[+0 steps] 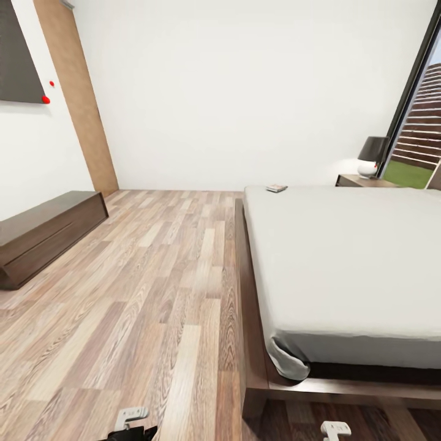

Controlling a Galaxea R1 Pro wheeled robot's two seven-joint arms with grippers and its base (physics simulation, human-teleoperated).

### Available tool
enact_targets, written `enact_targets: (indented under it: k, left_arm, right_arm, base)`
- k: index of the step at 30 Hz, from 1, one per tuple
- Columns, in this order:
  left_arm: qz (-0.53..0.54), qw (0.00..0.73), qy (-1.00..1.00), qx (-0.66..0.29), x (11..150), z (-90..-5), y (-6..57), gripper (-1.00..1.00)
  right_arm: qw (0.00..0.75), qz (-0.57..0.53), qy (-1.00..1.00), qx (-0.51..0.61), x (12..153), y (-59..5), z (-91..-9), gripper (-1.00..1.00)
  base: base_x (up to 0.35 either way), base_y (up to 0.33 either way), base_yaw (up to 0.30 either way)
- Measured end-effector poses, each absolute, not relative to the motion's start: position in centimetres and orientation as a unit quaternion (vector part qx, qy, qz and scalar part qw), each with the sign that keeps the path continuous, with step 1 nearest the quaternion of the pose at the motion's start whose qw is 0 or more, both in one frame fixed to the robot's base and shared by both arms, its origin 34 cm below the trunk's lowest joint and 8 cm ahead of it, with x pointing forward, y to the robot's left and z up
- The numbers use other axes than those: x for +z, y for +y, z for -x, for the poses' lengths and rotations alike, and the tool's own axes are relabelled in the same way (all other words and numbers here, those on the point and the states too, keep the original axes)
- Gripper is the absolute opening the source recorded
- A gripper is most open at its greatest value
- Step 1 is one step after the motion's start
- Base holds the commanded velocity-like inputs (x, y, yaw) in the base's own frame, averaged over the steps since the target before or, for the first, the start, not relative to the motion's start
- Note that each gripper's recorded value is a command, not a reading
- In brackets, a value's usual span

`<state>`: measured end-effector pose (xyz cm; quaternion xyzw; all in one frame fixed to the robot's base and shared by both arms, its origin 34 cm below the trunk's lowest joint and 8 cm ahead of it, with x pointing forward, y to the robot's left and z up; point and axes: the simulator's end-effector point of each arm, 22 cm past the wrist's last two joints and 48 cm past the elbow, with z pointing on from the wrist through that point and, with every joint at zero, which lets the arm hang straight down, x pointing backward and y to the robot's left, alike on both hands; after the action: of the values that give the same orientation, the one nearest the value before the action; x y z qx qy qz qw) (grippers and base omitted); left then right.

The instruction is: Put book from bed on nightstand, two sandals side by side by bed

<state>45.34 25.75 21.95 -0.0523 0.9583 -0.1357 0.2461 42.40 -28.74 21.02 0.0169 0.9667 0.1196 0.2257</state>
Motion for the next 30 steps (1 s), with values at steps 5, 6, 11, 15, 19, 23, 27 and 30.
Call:
enact_targets:
  k: [5, 6, 11, 15, 19, 23, 27, 30]
  left_arm:
    - [0.052, 0.246, 0.958, -0.136, 23.0, -45.6, 25.7, 1.00]
    - [0.052, 0.246, 0.958, -0.136, 23.3, -45.7, 25.7, 1.00]
    - [0.052, 0.245, 0.958, -0.136, 24.4, -45.9, 25.7, 1.00]
    - [0.052, 0.245, 0.958, -0.136, 25.3, -46.1, 25.7, 1.00]
    - [0.052, 0.245, 0.958, -0.136, 26.2, -46.3, 25.7, 1.00]
    - [0.053, 0.245, 0.958, -0.136, 27.0, -46.6, 25.6, 1.00]
    - [0.054, 0.229, 0.961, -0.144, 27.0, -44.4, 24.3, 1.00]
    - [0.056, 0.215, 0.964, -0.145, 26.9, -42.5, 24.0, 1.00]
  right_arm:
    - [0.226, -0.016, 0.967, 0.120, 22.1, -28.7, -42.7, 1.00]
    - [0.225, -0.016, 0.967, 0.120, 22.4, -28.7, -42.8, 1.00]
    - [0.225, -0.015, 0.967, 0.120, 23.5, -28.7, -43.0, 1.00]
    - [0.225, -0.015, 0.967, 0.120, 24.4, -28.7, -43.2, 1.00]
    - [0.224, -0.015, 0.967, 0.120, 25.2, -28.7, -43.4, 1.00]
    - [0.219, -0.017, 0.968, 0.120, 25.9, -28.7, -43.2, 1.00]
    - [0.184, -0.027, 0.975, 0.121, 25.6, -28.6, -40.2, 1.00]
    - [0.176, -0.029, 0.976, 0.121, 26.1, -28.6, -39.6, 1.00]
  base:
    - [0.000, 0.000, 0.000]
    - [0.000, 0.000, 0.000]
    - [0.000, 0.000, 0.000]
    - [0.000, 0.000, 0.000]
    - [0.000, 0.000, 0.000]
    - [0.000, 0.000, 0.000]
    - [0.000, 0.000, 0.000]
    - [0.000, 0.000, 0.000]
